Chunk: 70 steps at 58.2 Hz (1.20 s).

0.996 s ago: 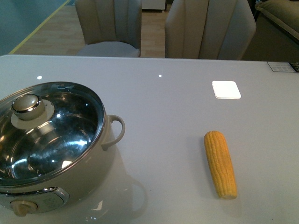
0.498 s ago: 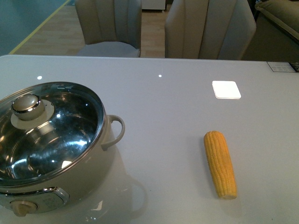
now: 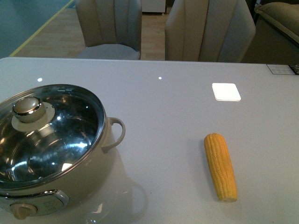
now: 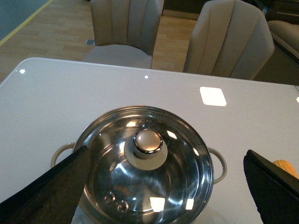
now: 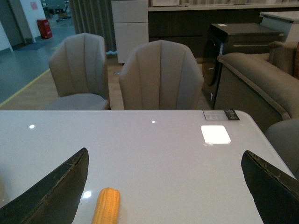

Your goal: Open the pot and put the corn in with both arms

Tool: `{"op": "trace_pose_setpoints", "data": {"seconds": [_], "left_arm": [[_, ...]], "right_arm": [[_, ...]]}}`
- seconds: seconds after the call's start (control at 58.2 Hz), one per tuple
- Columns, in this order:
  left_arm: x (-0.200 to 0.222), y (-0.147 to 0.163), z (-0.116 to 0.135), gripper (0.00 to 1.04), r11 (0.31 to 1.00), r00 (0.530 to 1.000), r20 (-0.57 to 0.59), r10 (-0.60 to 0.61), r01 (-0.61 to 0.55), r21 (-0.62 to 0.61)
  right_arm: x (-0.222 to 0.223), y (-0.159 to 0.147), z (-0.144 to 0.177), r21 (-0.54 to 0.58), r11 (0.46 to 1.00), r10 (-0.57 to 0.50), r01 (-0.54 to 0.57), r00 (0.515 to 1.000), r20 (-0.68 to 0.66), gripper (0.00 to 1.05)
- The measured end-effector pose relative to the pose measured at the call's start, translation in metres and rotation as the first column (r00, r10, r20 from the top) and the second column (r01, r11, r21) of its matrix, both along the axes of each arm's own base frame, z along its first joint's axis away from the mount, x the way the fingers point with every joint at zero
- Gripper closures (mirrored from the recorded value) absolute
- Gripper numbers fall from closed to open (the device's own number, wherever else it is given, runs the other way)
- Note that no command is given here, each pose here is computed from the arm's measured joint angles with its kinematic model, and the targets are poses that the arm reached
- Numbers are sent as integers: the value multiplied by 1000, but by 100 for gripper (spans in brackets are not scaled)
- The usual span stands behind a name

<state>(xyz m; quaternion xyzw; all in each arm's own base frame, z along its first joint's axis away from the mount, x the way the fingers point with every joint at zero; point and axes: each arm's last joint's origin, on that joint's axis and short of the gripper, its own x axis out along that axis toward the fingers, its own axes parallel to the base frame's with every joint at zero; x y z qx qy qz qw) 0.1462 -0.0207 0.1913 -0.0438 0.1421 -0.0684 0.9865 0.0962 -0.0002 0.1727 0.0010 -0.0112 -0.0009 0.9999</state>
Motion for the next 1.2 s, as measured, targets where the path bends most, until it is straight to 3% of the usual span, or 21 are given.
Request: {"op": "trace_pose_setpoints", "data": {"seconds": [0.258, 0.532, 0.91, 1.202], "left_arm": [[83, -15, -29, 7, 996, 998, -46, 36, -32, 86], [130, -23, -75, 7, 991, 991, -116, 71, -57, 117], [148, -22, -111, 7, 989, 981, -174, 90, -67, 132], [149, -23, -125, 7, 988, 981, -172, 93, -69, 141]], "right_arm": [[0, 0, 0, 0, 1000, 0, 0, 1000, 0, 9], [0, 0, 0, 0, 1000, 0, 0, 1000, 0, 9], [0, 0, 0, 0, 1000, 0, 0, 1000, 0, 9], [0, 0, 0, 0, 1000, 0, 0, 1000, 0, 9]]}}
